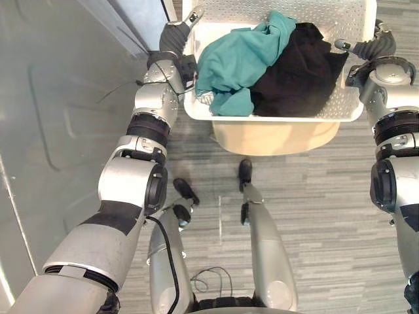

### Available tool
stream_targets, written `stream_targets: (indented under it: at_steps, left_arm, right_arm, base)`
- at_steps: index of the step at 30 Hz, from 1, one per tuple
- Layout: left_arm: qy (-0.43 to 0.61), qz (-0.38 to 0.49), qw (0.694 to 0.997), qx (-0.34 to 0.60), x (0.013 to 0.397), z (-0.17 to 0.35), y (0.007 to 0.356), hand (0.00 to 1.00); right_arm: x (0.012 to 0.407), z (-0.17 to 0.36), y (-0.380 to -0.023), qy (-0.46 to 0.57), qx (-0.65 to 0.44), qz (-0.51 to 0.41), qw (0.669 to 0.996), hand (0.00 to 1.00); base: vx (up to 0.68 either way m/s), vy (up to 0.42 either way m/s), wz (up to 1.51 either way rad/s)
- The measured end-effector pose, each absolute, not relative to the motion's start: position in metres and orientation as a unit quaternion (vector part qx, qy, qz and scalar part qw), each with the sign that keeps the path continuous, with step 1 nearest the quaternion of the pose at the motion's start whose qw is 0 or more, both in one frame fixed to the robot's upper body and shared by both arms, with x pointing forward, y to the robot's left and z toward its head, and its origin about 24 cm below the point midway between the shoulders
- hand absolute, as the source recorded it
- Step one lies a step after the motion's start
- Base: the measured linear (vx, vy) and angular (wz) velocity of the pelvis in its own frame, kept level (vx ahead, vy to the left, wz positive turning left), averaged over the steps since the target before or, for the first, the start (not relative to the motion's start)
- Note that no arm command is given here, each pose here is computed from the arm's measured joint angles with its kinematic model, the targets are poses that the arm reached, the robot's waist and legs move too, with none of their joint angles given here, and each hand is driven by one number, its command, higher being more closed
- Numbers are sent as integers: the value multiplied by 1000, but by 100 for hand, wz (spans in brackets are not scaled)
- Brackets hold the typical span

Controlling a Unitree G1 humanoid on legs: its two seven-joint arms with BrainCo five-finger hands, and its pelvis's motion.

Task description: Pick up the laundry basket with both hands and put the clothes into the washing machine.

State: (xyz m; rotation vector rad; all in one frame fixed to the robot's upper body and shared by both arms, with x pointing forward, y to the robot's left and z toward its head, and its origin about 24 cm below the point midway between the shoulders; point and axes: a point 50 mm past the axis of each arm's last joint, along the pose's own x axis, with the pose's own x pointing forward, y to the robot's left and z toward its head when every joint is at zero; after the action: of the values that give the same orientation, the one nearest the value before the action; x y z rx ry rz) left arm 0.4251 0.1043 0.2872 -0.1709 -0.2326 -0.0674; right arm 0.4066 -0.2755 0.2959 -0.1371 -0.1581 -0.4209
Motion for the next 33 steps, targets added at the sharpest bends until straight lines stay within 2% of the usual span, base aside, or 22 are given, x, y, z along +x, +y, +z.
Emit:
stream_targets:
  at_steps: [6, 9, 13, 16, 19, 24, 29, 33]
  left_arm:
    - [-148, -49, 986, -50, 419, 298, 92, 0]
    - [-186, -78, 979, 16, 409, 310, 69, 0]
    - [-298, -92, 945, 94, 382, 338, 34, 0]
    - [-313, -83, 939, 114, 380, 337, 31, 0]
    - [-290, -74, 949, 98, 386, 319, 38, 0]
    - [-230, -101, 966, 52, 390, 276, 34, 0]
    - [-173, -154, 972, 44, 383, 229, 14, 0]
    - [-216, -195, 954, 68, 361, 220, 3, 0]
  right_arm:
    - [403, 292, -287, -71, -71, -216, 971, 0]
    - [396, 277, -306, -55, -57, -233, 969, 0]
    - [389, 243, -320, -49, 6, -236, 971, 0]
    - [387, 239, -322, -56, 44, -232, 970, 0]
    - [385, 237, -320, -72, 57, -222, 971, 0]
    - [372, 259, -319, -167, 67, -193, 965, 0]
    - [337, 203, -351, -143, 69, -242, 957, 0]
    - [294, 148, -370, -93, 36, -282, 954, 0]
  base:
    - [-55, -33, 3]
    - [-25, -8, 1]
    - [-12, -22, -4]
    - [-55, -68, -22]
    - [-59, -65, -24]
    - [-64, -46, -6]
    - [7, -3, 3]
    - [81, 4, 13]
